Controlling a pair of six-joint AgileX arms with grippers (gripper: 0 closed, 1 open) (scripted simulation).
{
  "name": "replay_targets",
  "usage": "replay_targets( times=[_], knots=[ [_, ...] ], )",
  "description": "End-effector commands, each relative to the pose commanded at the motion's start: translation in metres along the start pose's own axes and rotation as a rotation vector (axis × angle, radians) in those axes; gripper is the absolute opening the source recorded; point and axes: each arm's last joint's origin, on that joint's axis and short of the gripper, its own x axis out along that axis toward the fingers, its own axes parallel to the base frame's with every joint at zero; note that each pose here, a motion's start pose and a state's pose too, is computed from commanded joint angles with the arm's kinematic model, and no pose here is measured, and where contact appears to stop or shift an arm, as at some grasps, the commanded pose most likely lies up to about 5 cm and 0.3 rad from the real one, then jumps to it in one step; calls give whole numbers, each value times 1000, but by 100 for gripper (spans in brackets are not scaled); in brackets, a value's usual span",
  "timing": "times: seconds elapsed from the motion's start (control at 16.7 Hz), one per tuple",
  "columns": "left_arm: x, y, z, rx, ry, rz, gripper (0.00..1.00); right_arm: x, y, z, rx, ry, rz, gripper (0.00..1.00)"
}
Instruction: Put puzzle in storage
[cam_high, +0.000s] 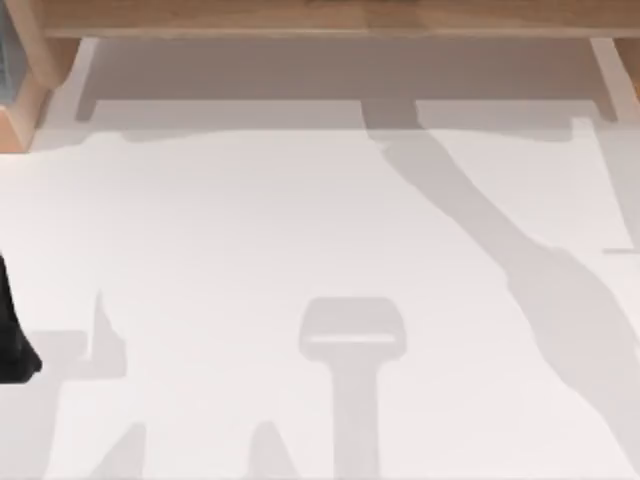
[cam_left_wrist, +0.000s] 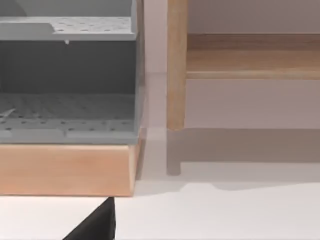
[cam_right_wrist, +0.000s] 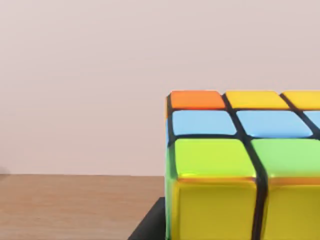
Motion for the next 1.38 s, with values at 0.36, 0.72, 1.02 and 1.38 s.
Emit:
replay_targets(
  times=[0.36,0.72,1.02,1.38],
  knots=[
    [0,0,0,0,0,0,100,0,-25,0,-12,45,-78,0],
    [0,0,0,0,0,0,100,17,-49,-28,-58,169,-146,0],
    [0,0,0,0,0,0,100,15,-56,-16,-40,161,-155,0],
    [0,0,0,0,0,0,100,0,-139,57,31,185,-325,0]
  ],
)
